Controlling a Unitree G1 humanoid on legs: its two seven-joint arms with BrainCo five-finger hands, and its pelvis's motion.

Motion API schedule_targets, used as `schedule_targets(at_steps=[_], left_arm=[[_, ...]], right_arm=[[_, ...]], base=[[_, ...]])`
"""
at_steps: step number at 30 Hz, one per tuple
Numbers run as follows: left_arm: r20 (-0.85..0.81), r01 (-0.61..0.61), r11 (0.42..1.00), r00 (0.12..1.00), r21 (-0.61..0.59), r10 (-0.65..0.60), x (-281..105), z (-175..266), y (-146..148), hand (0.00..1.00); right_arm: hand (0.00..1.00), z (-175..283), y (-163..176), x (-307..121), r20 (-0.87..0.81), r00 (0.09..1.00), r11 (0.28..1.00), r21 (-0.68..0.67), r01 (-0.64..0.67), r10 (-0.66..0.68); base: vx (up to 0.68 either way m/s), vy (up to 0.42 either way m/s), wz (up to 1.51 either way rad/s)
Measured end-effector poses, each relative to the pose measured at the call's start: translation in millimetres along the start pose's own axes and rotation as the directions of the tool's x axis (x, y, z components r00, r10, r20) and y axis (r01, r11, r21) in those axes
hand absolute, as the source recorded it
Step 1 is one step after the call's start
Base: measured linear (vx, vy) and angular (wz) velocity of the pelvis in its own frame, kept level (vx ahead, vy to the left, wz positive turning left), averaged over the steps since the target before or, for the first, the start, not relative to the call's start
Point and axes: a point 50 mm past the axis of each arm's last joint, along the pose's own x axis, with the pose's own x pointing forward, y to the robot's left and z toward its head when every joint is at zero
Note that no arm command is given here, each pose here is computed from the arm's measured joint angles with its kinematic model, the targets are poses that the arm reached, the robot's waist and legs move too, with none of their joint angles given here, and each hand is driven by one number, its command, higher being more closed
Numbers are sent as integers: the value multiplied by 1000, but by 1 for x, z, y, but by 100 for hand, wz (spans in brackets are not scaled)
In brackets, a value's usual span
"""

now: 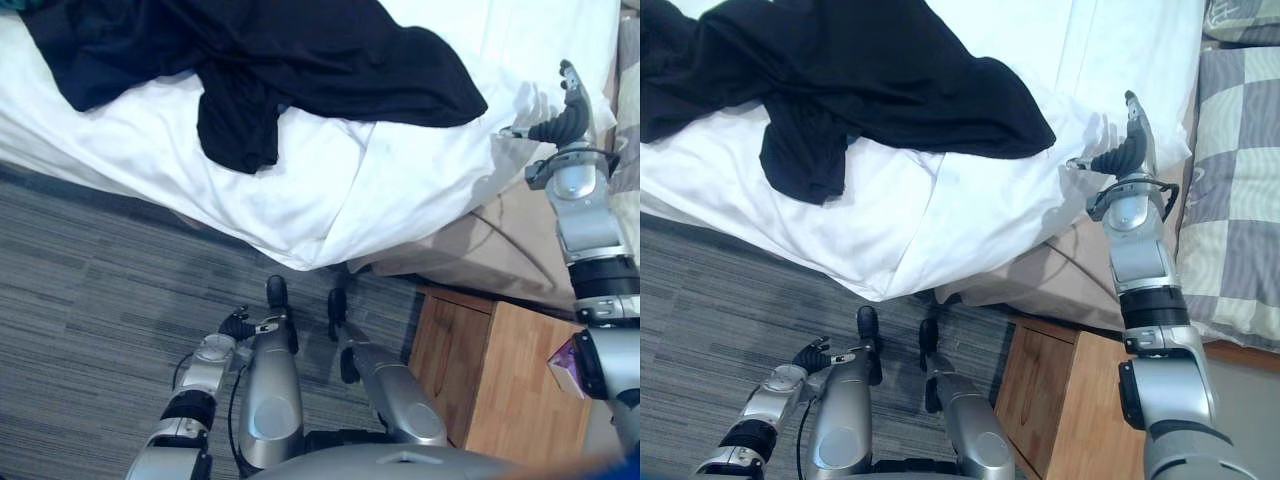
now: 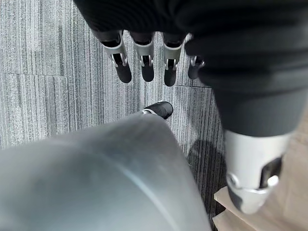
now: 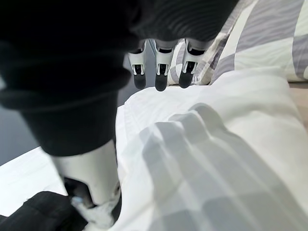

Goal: Tidy the bed and pick cloth on bed and put in laundry

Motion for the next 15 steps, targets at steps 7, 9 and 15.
schedule_targets(at_steps=[7, 9, 15], left_arm=[[-8, -33, 999, 999, -4, 33, -1, -3, 10, 0], [-3, -34, 999, 999, -4, 34, -1, -1, 11, 0], [18, -5, 1000, 1000, -20, 6, 0, 4, 8, 0]], right_arm=[[0, -2, 8, -4, -11, 1000, 999, 26, -24, 24], [0, -3, 9, -4, -19, 999, 999, 24, -26, 26], [0, -5, 19, 1, -45, 997, 998, 1, -65, 65]], base=[[-29, -5, 4], [-12, 77, 14], [17, 66, 10]])
